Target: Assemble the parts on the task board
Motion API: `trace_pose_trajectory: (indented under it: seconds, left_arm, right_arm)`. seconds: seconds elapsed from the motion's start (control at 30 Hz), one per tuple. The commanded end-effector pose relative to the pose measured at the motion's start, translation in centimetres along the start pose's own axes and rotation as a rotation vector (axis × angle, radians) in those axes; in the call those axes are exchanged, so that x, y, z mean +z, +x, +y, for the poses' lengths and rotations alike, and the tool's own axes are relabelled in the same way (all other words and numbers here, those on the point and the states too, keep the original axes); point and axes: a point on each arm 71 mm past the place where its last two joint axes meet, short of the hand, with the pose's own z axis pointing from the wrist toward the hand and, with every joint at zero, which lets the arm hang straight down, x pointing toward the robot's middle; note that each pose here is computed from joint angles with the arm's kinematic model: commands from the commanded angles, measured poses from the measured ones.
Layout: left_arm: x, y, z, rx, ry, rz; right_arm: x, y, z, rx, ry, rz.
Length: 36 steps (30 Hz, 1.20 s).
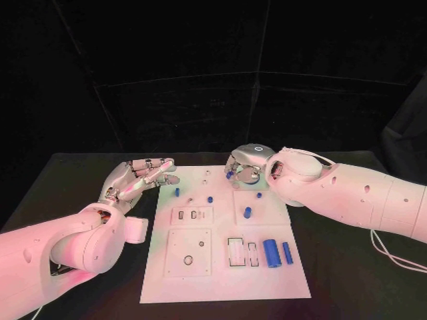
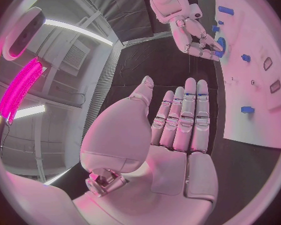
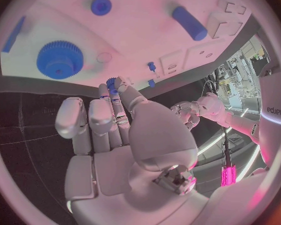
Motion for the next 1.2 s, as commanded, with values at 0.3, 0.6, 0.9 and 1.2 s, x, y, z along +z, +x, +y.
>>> trace_pose_trajectory:
  seconds: [0.3, 0.6, 0.9, 1.2]
  left_arm:
    - [0.07, 0.4, -0.14, -0.009, 0.004, 0.025]
    - [0.02, 0.55, -0.32, -0.011, 0.006, 0.029]
    - [-0.01, 0.69, -0.56, -0.013, 0.009, 0.033]
    - [0.01, 0.69, -0.74, -0.012, 0.011, 0.034]
  right_arm:
    - [1.9, -0.8, 0.4, 0.048, 0.014, -0.125]
    - [4.0, 0.0, 1.5, 0.034, 0.006, -0.047]
    - [5.1, 0.3, 2.1, 0.011, 0.017, -0.027]
    - [5.6, 0.5, 2.7, 0.006, 0.01, -0.006]
